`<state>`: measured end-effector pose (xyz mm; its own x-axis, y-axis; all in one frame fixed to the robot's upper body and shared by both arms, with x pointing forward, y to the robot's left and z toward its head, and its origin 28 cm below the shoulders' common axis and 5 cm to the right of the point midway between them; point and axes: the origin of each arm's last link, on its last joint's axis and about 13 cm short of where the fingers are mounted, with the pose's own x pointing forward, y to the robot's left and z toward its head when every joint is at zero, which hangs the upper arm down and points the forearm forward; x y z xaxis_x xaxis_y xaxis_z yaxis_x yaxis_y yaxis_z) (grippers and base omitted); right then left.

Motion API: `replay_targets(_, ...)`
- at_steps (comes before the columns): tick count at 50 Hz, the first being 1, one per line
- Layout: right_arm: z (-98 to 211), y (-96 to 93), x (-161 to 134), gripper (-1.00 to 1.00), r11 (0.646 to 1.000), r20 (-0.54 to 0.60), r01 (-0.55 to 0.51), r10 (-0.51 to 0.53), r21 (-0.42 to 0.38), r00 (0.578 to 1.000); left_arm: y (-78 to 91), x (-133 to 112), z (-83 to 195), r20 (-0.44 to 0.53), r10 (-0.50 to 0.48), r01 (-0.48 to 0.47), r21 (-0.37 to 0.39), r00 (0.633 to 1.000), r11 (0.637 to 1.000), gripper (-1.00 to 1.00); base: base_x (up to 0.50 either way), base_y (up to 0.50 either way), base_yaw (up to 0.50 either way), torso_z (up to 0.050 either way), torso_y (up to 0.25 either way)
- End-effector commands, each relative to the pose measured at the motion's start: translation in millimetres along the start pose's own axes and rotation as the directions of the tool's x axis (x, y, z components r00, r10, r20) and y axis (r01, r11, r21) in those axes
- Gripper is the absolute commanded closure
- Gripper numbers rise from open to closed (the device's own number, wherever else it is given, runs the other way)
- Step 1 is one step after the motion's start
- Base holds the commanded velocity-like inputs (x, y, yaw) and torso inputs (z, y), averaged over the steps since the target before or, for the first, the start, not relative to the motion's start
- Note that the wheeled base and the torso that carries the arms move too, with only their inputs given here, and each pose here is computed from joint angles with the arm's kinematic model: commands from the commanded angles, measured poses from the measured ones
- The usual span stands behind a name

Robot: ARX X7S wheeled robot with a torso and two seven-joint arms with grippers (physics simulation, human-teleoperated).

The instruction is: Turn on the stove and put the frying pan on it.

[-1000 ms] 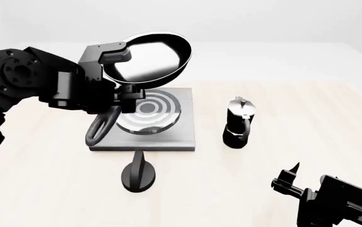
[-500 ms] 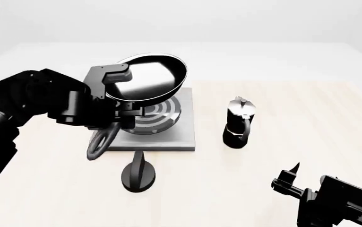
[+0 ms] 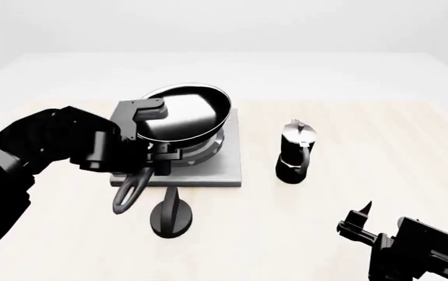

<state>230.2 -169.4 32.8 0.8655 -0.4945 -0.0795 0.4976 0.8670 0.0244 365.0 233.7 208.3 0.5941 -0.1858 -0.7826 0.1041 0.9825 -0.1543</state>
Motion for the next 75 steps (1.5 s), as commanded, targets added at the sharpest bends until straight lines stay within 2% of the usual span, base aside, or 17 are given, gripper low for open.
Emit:
replay_targets(1, -0.5, -0.4, 0.2, -1.00, 1.000, 0.000, 0.002, -0.002, 0.000, 1.000, 0.4, -0.4, 7.9, 0.053, 0.008, -0.006, -0.032, 0.999, 0.999, 1.00, 0.00, 0.00, 0.00, 0.000, 0.010)
replay_targets(17, -0.6, -1.0, 0.1, -1.00, 1.000, 0.000, 0.003, -0.003, 0.003, 1.000, 3.8, 3.8, 5.0, 0.043, 0.033, -0.031, -0.053, 0.999, 0.998, 1.00, 0.00, 0.00, 0.00, 0.001, 0.001)
replay_targets(38, 0.1, -0.7, 0.1, -1.00, 1.000, 0.006, 0.000, 0.000, 0.007, 1.000, 2.5, 7.2, 3.3, 0.001, 0.017, -0.017, 0.006, 1.000, 1.000, 1.00, 0.00, 0.00, 0.00, 0.000, 0.001)
replay_targets(53, 0.9, -1.4, -0.6, -1.00, 1.000, 0.008, -0.001, 0.001, 0.011, 1.000, 4.0, 11.7, 5.7, -0.012, 0.020, -0.020, 0.000, 1.000, 1.000, 1.00, 0.00, 0.00, 0.00, 0.000, 0.001)
replay_targets(54, 0.9, -1.5, -0.7, -1.00, 1.000, 0.008, -0.001, 0.001, 0.011, 1.000, 4.1, 11.7, 5.4, -0.012, 0.022, -0.022, -0.003, 1.000, 1.000, -1.00, 0.00, 0.00, 0.00, 0.010, 0.010)
replay_targets(68, 0.8, -1.4, -0.8, -1.00, 1.000, 0.010, -0.003, 0.003, 0.013, 1.000, 4.3, 10.0, 4.7, 0.000, 0.026, -0.026, -0.010, 1.000, 1.000, -1.00, 0.00, 0.00, 0.00, 0.000, 0.000)
replay_targets(75, 0.8, -1.1, -0.4, -1.00, 1.000, 0.010, -0.003, 0.003, 0.013, 1.000, 1.8, -1.9, 7.5, 0.009, 0.031, -0.031, 0.016, 0.999, 0.999, -1.00, 0.00, 0.00, 0.00, 0.000, 0.000)
